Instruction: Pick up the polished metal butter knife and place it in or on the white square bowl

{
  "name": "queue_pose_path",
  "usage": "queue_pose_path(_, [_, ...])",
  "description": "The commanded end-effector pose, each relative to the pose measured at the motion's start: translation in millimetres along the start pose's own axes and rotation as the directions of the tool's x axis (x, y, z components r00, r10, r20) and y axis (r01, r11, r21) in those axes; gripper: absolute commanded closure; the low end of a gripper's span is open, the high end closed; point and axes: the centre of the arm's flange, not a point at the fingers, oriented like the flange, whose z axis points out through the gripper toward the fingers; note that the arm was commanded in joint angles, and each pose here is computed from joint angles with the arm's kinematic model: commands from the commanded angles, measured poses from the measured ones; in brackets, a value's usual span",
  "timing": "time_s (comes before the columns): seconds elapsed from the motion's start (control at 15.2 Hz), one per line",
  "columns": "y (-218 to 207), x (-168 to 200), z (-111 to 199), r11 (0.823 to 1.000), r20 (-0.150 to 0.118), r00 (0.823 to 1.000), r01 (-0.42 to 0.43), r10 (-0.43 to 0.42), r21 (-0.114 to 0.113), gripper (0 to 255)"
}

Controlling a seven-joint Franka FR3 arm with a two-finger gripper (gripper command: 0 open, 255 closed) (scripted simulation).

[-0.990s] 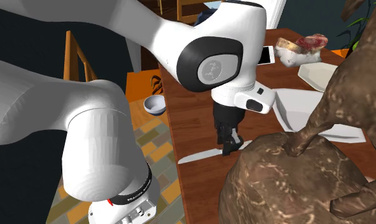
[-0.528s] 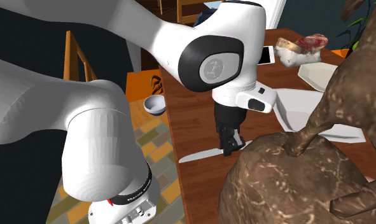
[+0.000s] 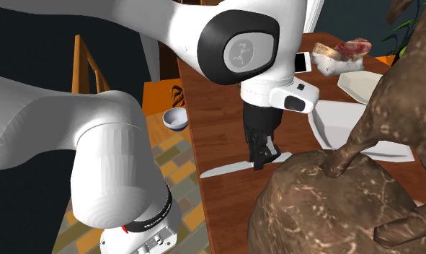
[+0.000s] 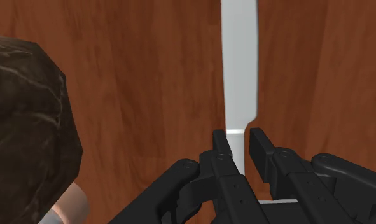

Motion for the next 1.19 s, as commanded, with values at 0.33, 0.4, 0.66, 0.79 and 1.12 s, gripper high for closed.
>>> queue_pose_path(0.33, [7,1,-38,1.0,0.001,1.0,0.0,0.0,0.0,255])
queue_pose_path(0.4, [8,1,-43,1.0,0.001,1.0,0.0,0.0,0.0,255])
queue_pose_path(0.66, [12,1,-64,1.0,0.001,1.0,0.0,0.0,0.0,255])
queue_pose_path(0.79, [14,1,-74,1.0,0.001,1.0,0.0,0.0,0.0,255])
queue_pose_path(1.12, [15,14,-94,1.0,0.001,1.0,0.0,0.0,0.0,255])
